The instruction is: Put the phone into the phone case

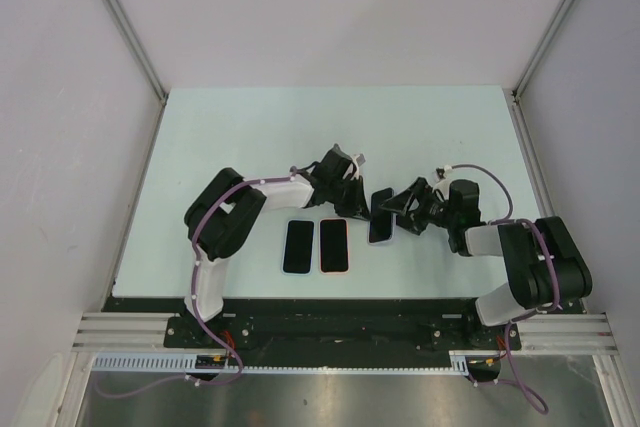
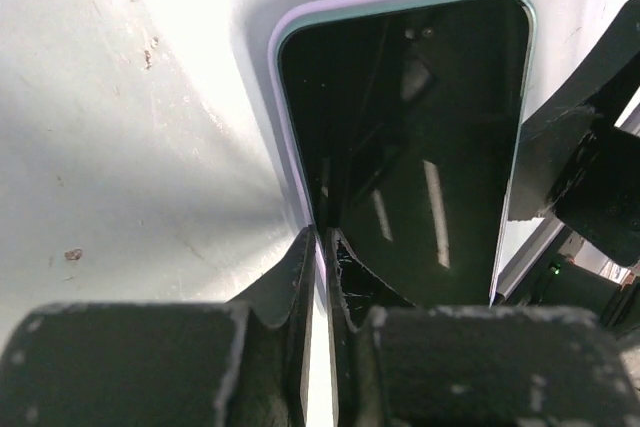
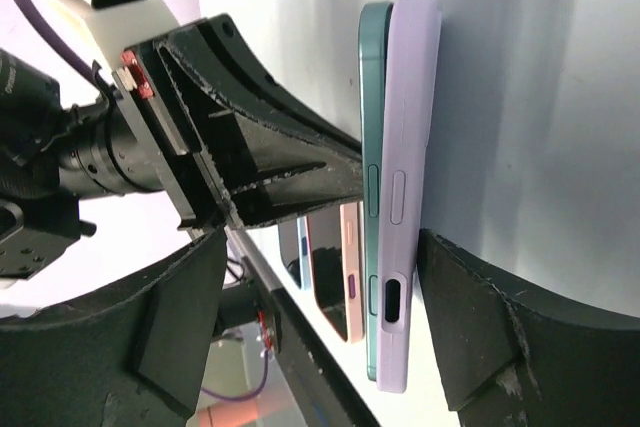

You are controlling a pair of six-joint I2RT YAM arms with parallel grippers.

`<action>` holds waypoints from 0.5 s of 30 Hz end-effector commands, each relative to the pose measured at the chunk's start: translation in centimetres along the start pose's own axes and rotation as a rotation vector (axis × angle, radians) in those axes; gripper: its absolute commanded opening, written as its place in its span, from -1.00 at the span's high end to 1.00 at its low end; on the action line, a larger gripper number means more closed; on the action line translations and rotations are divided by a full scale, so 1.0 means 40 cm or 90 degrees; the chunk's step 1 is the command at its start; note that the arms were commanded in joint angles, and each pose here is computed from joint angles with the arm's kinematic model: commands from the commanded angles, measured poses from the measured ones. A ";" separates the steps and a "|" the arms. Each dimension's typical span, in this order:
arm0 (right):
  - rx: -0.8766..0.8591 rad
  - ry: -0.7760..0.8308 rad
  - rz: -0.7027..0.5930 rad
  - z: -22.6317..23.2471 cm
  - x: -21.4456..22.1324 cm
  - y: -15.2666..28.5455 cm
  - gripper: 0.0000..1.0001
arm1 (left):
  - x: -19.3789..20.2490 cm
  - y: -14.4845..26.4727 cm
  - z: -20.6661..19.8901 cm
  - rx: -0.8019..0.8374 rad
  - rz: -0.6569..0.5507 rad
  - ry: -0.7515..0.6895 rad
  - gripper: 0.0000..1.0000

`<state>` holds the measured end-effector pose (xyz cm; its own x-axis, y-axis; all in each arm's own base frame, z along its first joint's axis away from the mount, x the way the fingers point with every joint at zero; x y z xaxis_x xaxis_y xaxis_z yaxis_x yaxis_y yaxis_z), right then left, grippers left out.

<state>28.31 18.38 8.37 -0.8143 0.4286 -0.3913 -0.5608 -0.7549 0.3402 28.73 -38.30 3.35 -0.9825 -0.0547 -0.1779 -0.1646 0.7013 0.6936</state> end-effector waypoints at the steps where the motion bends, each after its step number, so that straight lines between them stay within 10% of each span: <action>1: -0.062 -0.009 0.075 0.032 0.050 0.012 -0.58 | 0.094 -0.037 0.047 -0.042 0.063 0.012 0.77; 6: 0.000 -0.005 0.072 -0.028 0.056 0.014 -0.52 | 0.095 -0.039 0.050 -0.046 0.066 0.012 0.76; 15: 0.047 0.008 0.079 -0.065 0.062 0.016 0.36 | 0.085 -0.024 0.053 -0.056 0.052 0.016 0.74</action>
<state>26.39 17.59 5.11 -0.8726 0.3608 -0.3294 -0.4806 -0.7547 0.4465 28.02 -38.42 2.96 -0.9860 -0.0408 -0.1618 -0.1444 0.6943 0.7050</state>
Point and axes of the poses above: each gripper's point midway between its finger pads, its own y axis back along the fingers, its own z axis along the line the jaws close on, x = y × z, the point moved 1 cm from there along y, back along the fingers, and after that the axes turned 11 degrees about y, right-handed, at the moved point
